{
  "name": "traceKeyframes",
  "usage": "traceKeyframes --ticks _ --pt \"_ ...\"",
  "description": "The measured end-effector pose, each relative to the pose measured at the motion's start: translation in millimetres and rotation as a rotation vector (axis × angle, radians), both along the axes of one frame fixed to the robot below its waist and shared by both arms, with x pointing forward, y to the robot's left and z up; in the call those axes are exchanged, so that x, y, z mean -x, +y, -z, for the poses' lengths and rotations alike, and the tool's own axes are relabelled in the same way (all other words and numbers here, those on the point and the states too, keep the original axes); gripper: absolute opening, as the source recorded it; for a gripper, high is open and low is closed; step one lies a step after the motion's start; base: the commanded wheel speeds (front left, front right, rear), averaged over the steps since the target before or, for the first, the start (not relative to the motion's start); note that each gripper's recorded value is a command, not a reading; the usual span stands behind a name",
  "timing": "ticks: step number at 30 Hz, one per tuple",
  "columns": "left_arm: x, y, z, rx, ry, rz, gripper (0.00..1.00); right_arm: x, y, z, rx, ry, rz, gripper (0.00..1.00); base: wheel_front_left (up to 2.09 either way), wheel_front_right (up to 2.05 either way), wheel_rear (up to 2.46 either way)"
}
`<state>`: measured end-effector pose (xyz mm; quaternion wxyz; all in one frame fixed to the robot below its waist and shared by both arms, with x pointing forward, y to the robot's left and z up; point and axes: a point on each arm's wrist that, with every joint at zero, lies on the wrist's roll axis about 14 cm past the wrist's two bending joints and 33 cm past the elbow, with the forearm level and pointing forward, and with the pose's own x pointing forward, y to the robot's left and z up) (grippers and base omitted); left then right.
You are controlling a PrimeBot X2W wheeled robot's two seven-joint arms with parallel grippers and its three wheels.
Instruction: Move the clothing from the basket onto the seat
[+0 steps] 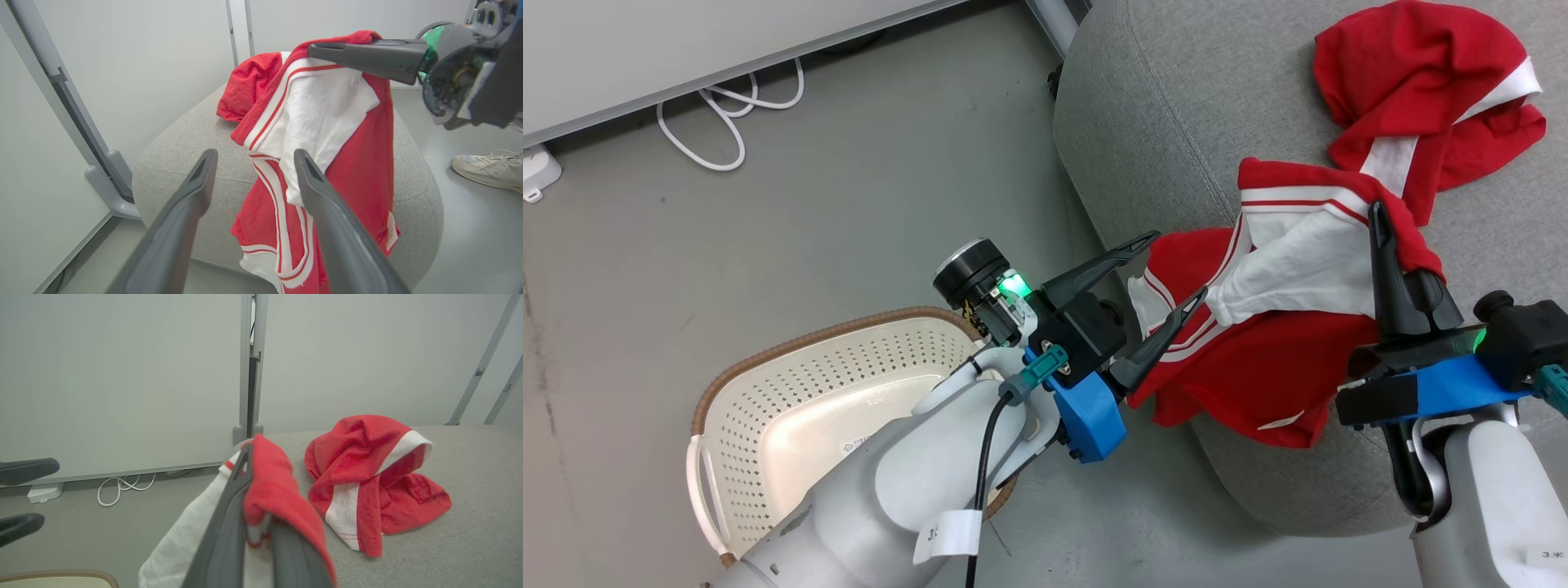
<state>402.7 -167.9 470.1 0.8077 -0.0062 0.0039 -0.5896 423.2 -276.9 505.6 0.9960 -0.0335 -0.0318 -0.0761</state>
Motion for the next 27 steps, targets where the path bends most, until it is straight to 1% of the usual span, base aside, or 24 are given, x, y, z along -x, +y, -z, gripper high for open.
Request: traceKeyframes --ticks 8,12,15,21,27 --pt "-1.1 1.7 -1.2 0.004 0.004 -0.008 1.0 -6.0 4.0 -5.3 0.005 -0.016 -0.016 0.0 0.0 0.0 0.0" --pt "-4.8 3.9 1.2 0.01 0.013 -0.017 1.0 -22.5 1.2 -25.6 0.038 -0.072 -0.029 0.0 0.0 0.0 0.0" --pt "-11.8 7.3 5.1 0.012 0.017 -0.03 1.0 -39.5 3.1 -43.7 0.083 -0.117 -0.06 0.0 0.0 0.0 0.0" --pt "-29.6 13.7 22.9 0.004 0.035 -0.05 1.0 -82.6 -3.1 -108.7 0.236 -0.275 -0.102 0.0 0.0 0.0 0.0" --pt "-46.0 19.4 48.4 -0.009 0.058 -0.06 1.0 -112.1 -35.2 -181.7 0.387 -0.445 -0.044 0.0 0.0 0.0 0.0"
